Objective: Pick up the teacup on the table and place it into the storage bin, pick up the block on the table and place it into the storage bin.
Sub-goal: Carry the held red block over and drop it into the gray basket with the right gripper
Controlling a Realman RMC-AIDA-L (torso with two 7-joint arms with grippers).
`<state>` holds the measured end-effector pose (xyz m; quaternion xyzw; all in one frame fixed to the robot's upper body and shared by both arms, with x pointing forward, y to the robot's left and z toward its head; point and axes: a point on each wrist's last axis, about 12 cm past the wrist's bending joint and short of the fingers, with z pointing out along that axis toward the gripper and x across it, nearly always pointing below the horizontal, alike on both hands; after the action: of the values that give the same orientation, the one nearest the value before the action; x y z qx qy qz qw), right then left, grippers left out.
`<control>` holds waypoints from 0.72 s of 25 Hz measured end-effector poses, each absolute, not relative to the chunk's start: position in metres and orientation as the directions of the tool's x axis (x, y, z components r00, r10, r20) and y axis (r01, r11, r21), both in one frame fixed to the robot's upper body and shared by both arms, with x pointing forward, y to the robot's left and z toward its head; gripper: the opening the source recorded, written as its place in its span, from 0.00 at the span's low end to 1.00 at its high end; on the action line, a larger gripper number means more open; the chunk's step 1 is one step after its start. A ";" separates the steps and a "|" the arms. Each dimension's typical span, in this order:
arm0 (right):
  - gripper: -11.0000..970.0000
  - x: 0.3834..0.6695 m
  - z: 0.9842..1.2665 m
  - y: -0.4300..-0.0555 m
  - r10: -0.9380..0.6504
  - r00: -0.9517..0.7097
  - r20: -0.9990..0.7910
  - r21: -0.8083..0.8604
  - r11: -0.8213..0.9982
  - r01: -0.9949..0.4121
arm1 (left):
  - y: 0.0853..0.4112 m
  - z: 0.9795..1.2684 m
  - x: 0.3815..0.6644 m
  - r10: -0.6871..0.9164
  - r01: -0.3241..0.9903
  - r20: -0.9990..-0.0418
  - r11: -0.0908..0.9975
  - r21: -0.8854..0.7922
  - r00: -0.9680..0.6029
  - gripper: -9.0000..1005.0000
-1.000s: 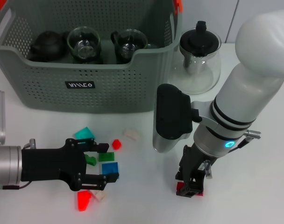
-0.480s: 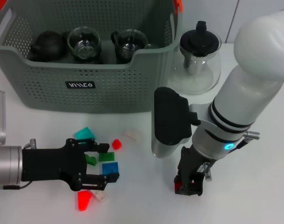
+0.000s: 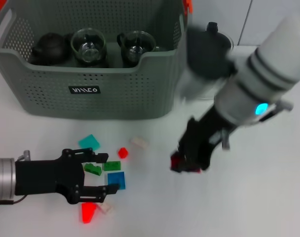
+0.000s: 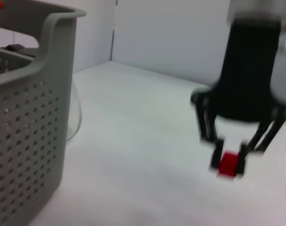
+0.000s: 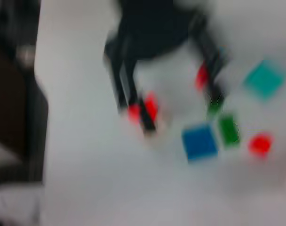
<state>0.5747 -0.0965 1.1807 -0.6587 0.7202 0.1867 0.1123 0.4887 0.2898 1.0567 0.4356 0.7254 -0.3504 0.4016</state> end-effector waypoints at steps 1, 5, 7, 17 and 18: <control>0.22 0.577 1.191 -0.098 -0.891 -0.120 -0.439 0.135 0.067 -0.989 | 0.292 1.056 0.487 0.347 0.909 -0.888 0.385 -0.158 -0.301 0.81; 0.22 0.586 1.241 -0.102 -0.784 -0.158 -0.600 0.171 0.067 -0.983 | 0.303 1.053 0.479 0.335 0.896 -0.893 0.421 -0.142 -0.299 0.81; 0.22 0.591 1.267 -0.102 -0.709 -0.166 -0.686 0.171 0.066 -0.983 | 0.307 1.053 0.474 0.326 0.894 -0.897 0.425 -0.144 -0.299 0.81; 0.22 0.651 1.322 -0.058 -0.443 -0.130 -0.887 -0.028 0.331 -0.943 | 0.308 1.053 0.471 0.338 0.904 -0.893 0.400 -0.150 -0.298 0.81; 0.22 0.664 1.308 -0.039 -0.467 -0.118 -0.876 -0.070 0.365 -0.928 | 0.307 1.053 0.472 0.340 0.905 -0.893 0.398 -0.148 -0.295 0.81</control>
<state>0.6641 -0.0389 1.3085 -0.4985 0.6999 0.2627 0.4389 0.4716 0.3071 1.0531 0.4277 0.7278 -0.3434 0.4116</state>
